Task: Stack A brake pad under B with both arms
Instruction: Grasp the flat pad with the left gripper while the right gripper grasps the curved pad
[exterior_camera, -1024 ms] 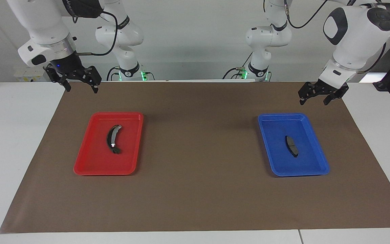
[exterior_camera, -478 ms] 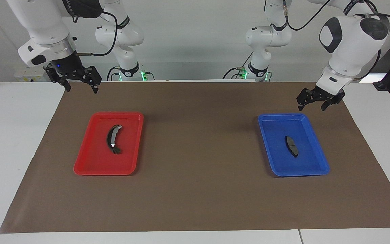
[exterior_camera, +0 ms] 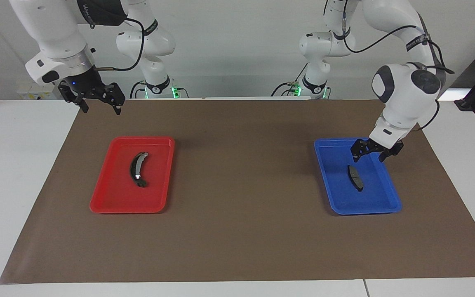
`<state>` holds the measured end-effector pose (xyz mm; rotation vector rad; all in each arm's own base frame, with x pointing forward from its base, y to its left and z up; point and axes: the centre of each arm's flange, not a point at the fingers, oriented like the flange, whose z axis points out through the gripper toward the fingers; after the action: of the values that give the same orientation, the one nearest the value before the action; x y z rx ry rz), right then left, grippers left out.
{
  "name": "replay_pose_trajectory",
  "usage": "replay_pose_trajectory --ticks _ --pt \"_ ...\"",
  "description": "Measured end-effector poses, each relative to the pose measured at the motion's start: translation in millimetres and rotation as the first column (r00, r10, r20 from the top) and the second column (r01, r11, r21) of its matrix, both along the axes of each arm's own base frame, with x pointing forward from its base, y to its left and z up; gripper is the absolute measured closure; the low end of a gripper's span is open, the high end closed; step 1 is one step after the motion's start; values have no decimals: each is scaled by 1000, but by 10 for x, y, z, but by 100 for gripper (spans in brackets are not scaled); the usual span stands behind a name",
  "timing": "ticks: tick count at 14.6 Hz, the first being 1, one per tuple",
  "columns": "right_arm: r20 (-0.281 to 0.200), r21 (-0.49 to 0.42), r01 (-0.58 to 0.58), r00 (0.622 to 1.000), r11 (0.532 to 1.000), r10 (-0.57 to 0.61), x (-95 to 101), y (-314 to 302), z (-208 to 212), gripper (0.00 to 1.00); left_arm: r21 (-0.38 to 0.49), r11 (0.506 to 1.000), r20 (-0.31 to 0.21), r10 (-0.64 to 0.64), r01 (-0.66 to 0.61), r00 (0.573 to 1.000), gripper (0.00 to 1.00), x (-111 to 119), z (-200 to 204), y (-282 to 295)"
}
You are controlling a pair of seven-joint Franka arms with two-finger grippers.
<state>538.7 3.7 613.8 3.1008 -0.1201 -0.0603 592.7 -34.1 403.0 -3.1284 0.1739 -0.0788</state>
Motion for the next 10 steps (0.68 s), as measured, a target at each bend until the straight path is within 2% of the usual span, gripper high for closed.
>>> replay_pose_trajectory --ticks 2,4,7,10 --pt "52 7 -5 999 1000 5 14 19 -180 0 1 1000 9 -13 13 1000 5 65 -354 -5" --pt "95 22 -14 995 1000 12 -21 38 -588 0 1 1000 13 -26 26 1000 5 44 -587 -1" --pt "84 36 -45 996 998 42 -54 45 -1352 0 5 999 -10 -44 44 999 7 4 -787 119" --pt "126 32 -76 989 997 72 13 27 -2111 0 5 999 -30 -49 49 998 12 -44 -908 202"
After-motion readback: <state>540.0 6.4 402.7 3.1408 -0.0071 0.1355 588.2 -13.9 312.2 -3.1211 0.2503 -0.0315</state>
